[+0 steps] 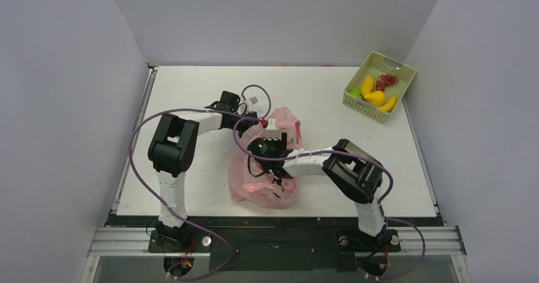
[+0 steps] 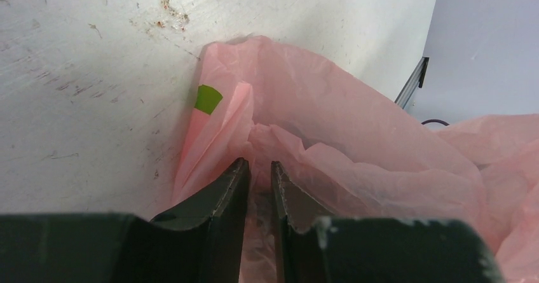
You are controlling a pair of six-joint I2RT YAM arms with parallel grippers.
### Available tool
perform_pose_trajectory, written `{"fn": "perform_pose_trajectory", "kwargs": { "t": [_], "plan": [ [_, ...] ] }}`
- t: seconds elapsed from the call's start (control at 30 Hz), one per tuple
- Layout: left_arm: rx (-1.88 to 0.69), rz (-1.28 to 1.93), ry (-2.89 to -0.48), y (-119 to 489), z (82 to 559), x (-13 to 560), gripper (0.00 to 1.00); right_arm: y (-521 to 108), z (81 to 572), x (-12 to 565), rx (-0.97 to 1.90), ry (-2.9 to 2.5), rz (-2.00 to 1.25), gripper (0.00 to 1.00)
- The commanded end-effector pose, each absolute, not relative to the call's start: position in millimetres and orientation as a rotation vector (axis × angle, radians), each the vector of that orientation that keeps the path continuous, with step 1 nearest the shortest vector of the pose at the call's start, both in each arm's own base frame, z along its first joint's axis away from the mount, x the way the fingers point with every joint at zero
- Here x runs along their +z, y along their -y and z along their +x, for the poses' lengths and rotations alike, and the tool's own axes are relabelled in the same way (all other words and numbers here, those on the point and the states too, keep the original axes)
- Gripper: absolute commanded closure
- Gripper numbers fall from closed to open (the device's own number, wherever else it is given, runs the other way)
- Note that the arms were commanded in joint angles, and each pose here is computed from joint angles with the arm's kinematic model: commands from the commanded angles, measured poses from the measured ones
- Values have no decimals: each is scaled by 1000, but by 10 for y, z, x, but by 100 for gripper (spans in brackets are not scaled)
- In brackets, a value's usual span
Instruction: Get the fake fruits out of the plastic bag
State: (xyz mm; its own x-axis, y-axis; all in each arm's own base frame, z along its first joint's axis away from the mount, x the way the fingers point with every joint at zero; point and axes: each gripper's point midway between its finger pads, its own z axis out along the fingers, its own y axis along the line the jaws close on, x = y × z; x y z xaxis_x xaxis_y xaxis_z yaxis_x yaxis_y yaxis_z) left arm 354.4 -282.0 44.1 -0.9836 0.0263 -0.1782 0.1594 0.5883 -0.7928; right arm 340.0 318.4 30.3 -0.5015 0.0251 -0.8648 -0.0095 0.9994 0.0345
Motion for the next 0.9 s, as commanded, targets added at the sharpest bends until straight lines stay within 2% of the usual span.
{"fn": "perform_pose_trajectory", "kwargs": {
  "t": [0.0,0.17,0.23,0.57,0.67,0.87],
  "plan": [
    [-1370,224,-2584,2875,3650,668,82,-3257,3484,644,63,-2025,15,60],
    [-1304,219,-2596,2761,3716,708,79,-3288,3340,889,144,-2048,-21,82],
    [-1280,207,-2596,2703,3754,720,79,-3280,3264,992,187,-2054,-20,85],
    [-1219,100,-2565,2361,3974,806,77,-3138,2922,1172,252,-2165,-150,99],
    [-1208,82,-2561,2308,4003,812,76,-3049,2843,1248,249,-2169,-189,100],
    [-1194,78,-2557,2284,4020,821,76,-2516,2778,1384,56,-2152,-188,100]
  ]
}}
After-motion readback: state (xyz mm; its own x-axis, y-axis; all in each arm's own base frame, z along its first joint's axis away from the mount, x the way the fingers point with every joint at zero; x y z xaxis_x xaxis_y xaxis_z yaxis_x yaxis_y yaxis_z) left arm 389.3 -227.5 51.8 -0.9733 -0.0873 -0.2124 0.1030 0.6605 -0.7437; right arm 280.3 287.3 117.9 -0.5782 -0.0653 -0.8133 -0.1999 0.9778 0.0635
